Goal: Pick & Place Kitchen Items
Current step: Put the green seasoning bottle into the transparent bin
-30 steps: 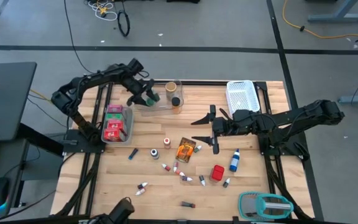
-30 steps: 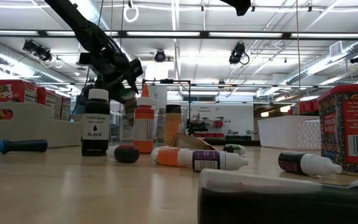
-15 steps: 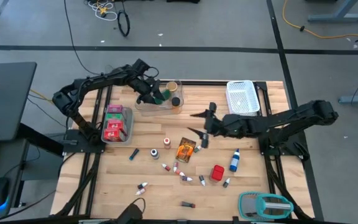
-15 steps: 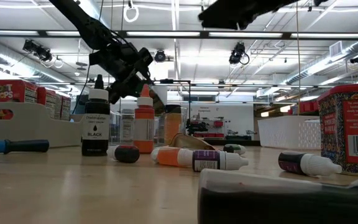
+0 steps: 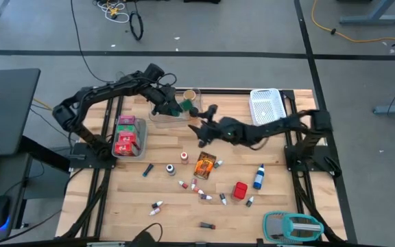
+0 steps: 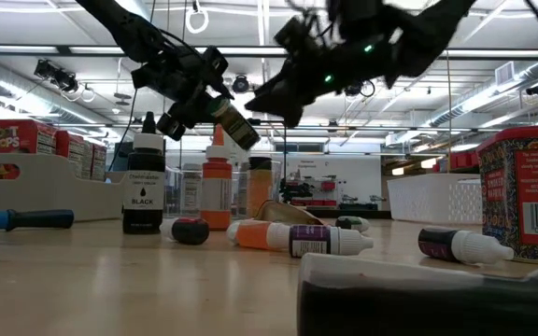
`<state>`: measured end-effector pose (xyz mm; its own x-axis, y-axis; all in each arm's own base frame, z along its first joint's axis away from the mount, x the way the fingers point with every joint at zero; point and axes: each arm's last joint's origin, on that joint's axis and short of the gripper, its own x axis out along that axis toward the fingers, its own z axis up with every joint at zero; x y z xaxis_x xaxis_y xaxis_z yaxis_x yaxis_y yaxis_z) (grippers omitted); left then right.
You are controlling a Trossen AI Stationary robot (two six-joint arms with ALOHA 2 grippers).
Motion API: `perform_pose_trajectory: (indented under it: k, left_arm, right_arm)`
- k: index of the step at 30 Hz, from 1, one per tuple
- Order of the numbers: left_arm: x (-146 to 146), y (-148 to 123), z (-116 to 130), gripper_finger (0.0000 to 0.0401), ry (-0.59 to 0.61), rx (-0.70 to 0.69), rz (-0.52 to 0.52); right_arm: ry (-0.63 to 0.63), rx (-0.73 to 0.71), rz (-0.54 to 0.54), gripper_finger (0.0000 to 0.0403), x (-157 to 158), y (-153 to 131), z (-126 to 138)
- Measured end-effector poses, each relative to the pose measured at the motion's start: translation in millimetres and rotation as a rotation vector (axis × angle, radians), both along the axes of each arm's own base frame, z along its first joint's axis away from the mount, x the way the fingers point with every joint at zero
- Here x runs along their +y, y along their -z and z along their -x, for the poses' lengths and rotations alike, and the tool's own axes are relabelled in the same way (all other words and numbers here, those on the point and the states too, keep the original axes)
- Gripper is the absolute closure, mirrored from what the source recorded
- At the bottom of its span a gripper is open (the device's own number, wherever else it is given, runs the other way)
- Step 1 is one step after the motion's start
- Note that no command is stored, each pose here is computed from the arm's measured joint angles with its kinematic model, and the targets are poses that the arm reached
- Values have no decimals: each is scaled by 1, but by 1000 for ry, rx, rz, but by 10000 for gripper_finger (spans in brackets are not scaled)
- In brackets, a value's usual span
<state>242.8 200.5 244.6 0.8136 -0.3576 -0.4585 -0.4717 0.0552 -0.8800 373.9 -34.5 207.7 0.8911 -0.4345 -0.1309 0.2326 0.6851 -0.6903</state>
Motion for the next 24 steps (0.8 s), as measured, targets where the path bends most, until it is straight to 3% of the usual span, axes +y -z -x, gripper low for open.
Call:
perform_pose_trajectory:
  k: [8, 15, 24]
  left_arm:
    - [0, -6, 0, 170, -4, -28, -27]
    - [-1, -6, 1, 171, 1, -26, -16]
    - [-4, -8, -3, 171, 28, -50, -18]
  right_arm:
    - [214, 10, 42, 139, -44, 5, -37]
    - [157, 93, 57, 108, -53, 2, -49]
    - [122, 88, 94, 78, -61, -6, -51]
